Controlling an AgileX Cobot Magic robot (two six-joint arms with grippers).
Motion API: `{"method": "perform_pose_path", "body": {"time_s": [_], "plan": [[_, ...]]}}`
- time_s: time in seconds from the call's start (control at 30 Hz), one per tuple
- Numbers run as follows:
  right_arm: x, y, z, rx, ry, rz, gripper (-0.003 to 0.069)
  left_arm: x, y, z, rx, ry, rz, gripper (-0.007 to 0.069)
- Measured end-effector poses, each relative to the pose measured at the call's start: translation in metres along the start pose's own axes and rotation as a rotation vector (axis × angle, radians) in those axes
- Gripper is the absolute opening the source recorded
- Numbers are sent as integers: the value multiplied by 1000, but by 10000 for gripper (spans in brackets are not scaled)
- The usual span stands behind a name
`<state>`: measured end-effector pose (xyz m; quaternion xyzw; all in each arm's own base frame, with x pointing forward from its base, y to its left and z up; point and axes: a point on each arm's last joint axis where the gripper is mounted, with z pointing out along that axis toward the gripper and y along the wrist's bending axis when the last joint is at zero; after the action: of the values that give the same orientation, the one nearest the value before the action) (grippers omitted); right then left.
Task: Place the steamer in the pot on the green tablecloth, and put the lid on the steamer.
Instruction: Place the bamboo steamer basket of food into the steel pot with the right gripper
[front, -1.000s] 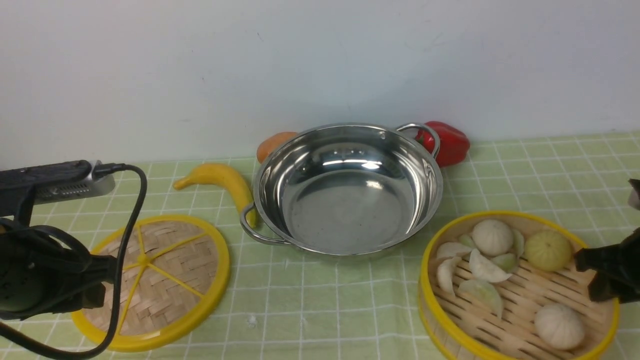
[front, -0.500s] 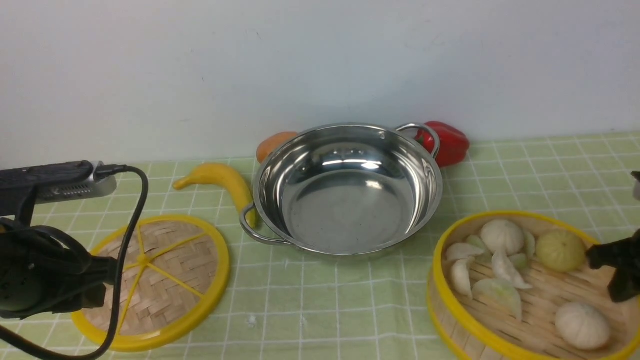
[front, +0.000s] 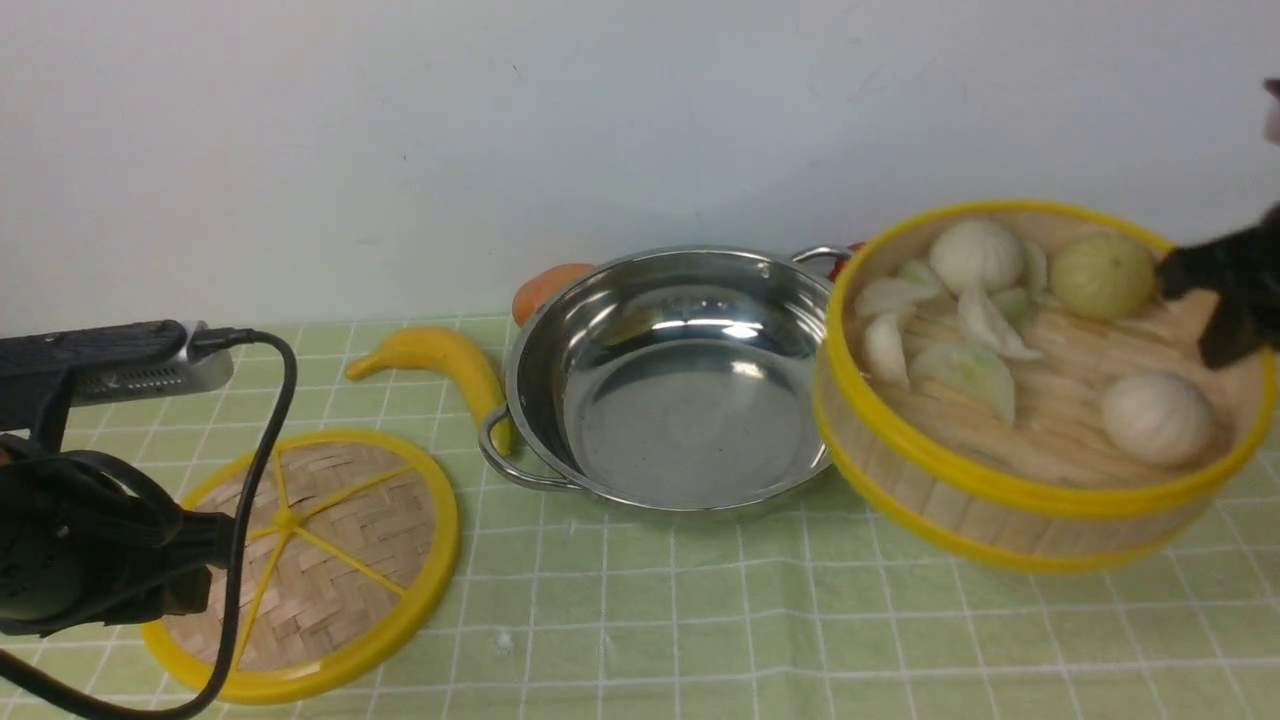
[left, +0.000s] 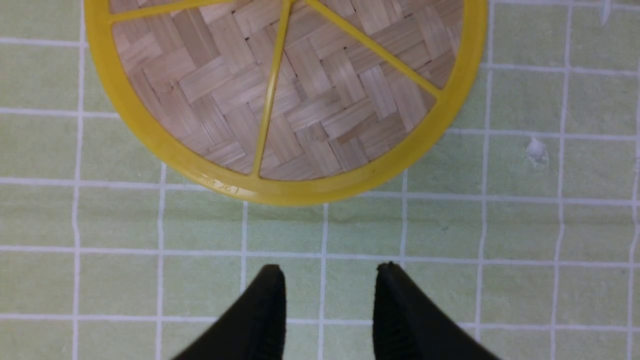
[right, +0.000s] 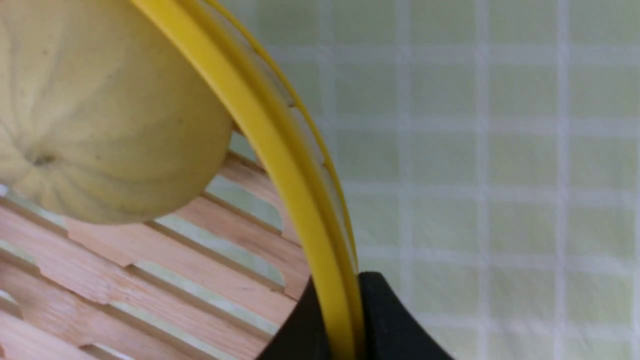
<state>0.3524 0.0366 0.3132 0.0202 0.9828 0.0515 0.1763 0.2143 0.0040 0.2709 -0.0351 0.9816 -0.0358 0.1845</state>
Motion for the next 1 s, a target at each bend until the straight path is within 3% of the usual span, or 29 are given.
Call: {"method": "perform_pose_path", "body": {"time_s": [0.03, 0.07, 0.2, 0.4, 0.63, 1.0], "plan": [[-2, 3, 0, -2, -3, -5, 57, 0, 0, 0, 0, -1, 0, 243], [-18, 29, 2, -22, -23, -51, 57, 0, 0, 0, 0, 0, 0, 243], [-50, 80, 27, -44, -51, -113, 57, -1, 0, 2, 0, 4, 1, 243], [-79, 121, 80, -78, -61, -138, 57, -1, 0, 2, 0, 3, 8, 243], [-78, 136, 134, -66, 8, -160, 57, -2, 0, 2, -1, -16, 9, 243], [-85, 137, 164, -33, 7, -160, 57, -3, 0, 2, -1, -19, 16, 243]]}}
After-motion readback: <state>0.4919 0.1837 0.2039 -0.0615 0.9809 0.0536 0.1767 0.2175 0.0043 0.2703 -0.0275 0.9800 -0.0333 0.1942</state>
